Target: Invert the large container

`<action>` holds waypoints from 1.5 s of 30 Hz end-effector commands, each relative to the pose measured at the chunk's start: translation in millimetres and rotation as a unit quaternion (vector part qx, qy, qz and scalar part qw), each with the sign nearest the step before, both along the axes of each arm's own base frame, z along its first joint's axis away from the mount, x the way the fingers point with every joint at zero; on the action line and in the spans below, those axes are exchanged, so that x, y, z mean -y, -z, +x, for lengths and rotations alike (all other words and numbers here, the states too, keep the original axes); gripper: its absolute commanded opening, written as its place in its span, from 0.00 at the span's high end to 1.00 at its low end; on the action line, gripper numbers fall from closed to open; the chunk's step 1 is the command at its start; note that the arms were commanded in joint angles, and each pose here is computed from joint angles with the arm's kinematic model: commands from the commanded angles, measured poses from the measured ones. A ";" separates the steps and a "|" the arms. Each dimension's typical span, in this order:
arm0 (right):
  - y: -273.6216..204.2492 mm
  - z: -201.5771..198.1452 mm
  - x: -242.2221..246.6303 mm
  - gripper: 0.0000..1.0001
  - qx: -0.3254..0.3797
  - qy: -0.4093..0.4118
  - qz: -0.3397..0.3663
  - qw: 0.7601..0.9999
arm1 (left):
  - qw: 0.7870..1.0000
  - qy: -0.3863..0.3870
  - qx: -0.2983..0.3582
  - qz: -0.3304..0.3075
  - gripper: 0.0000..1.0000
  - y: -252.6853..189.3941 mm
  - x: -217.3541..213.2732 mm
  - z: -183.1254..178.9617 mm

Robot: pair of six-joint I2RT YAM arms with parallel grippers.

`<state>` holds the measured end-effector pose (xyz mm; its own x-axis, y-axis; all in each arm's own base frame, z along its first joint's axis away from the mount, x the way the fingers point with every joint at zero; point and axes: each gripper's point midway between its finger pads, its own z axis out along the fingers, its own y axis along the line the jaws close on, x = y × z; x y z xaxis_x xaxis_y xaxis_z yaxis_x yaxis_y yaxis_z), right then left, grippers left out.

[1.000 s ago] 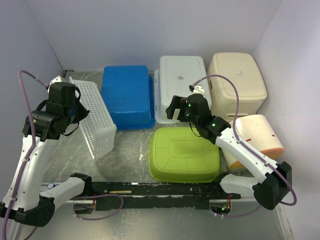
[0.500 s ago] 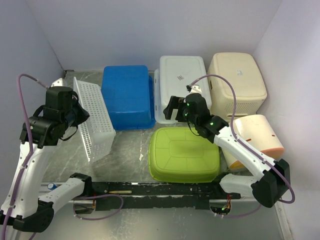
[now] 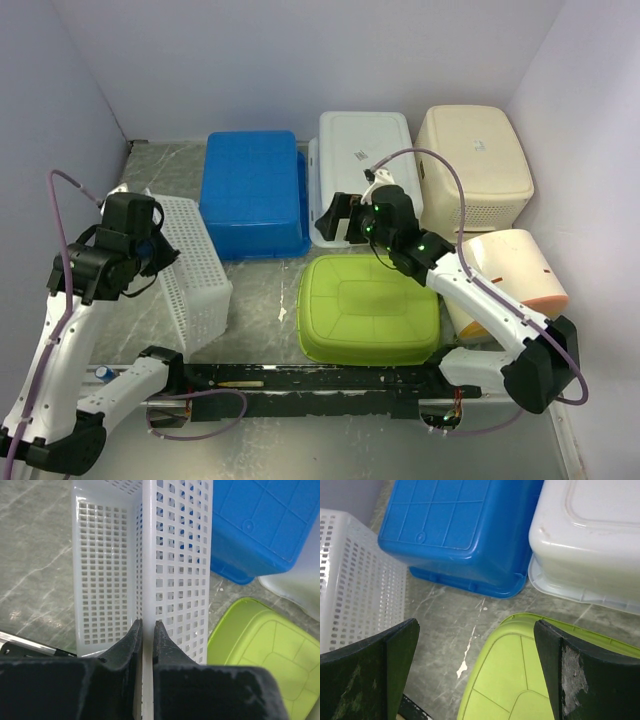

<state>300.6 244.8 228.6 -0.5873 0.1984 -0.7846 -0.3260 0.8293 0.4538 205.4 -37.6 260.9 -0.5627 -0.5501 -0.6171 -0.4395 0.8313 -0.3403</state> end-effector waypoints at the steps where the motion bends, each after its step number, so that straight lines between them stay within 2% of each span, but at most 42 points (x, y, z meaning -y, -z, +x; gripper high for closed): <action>1: -12.4 -4.0 -19.9 0.00 0.017 -0.061 0.026 0.998 | 0.999 -0.037 0.015 0.027 0.93 -25.4 -16.2 4.6; 3: -29.6 -17.5 -44.3 0.00 0.031 -0.147 0.077 0.986 | 0.999 -0.031 0.029 0.027 0.93 -32.9 -15.5 6.3; 6: -53.5 -54.8 -80.1 0.00 0.045 -0.292 0.183 0.938 | 0.999 0.003 0.043 0.016 0.93 -28.2 -5.8 7.8; 8: -67.5 -70.3 -94.1 0.00 0.047 -0.352 0.249 0.901 | 0.999 0.027 0.025 0.005 0.93 -12.6 3.6 6.7; 10: -73.5 -81.7 -102.8 0.03 0.039 -0.386 0.280 0.878 | 0.999 0.030 0.010 0.004 0.93 -5.4 4.5 3.2; 11: -74.1 -84.1 -108.4 0.03 0.039 -0.387 0.283 0.876 | 0.999 0.033 0.017 -0.001 0.93 -7.3 6.4 3.9; 14: -64.7 -82.0 -137.7 0.03 0.057 -0.353 0.249 0.900 | 0.999 0.019 0.037 -0.002 0.93 -18.3 2.3 4.8; 16: -60.2 -83.7 -157.0 0.03 0.059 -0.353 0.231 0.905 | 0.999 0.001 0.042 0.011 0.93 -29.5 -5.3 6.2; 18: -56.4 -85.0 -168.4 0.03 0.045 -0.352 0.250 0.901 | 0.999 -0.006 0.030 0.039 0.93 -35.7 -13.0 9.9; 21: -56.7 -91.4 -182.7 0.07 0.054 -0.377 0.284 0.880 | 0.996 -0.043 -0.008 0.083 0.93 -41.0 -31.4 7.7; 24: -46.6 -92.1 -194.7 0.13 0.033 -0.396 0.297 0.868 | 0.994 -0.051 0.038 0.088 0.93 -58.7 -35.2 18.1; 27: -44.2 -87.5 -192.6 0.14 0.029 -0.390 0.300 0.870 | 0.993 -0.045 0.070 0.086 0.93 -75.0 -31.2 36.3; 30: -57.0 -92.3 -176.5 0.12 0.077 -0.379 0.317 0.866 | 0.993 -0.008 0.101 0.062 0.94 -102.7 -15.7 55.0; 34: -60.1 -91.2 -163.3 0.09 0.096 -0.374 0.309 0.869 | 0.991 0.009 0.122 0.050 0.94 -129.8 -11.4 48.8; 37: -63.6 -87.3 -163.6 0.09 0.072 -0.378 0.321 0.866 | 0.993 0.011 0.103 0.051 0.93 -117.5 -12.5 39.2; 41: -64.6 -92.0 -166.8 0.12 0.065 -0.395 0.339 0.851 | 0.996 0.028 0.076 0.031 0.93 -75.9 -4.1 28.9; 44: -50.4 -83.1 -168.5 0.19 0.046 -0.371 0.336 0.864 | 0.997 0.027 0.064 0.016 0.93 -49.3 -1.5 21.1; 45: -43.1 -79.6 -172.1 0.24 0.032 -0.368 0.331 0.869 | 0.998 0.021 0.061 0.016 0.93 -44.6 -3.1 18.2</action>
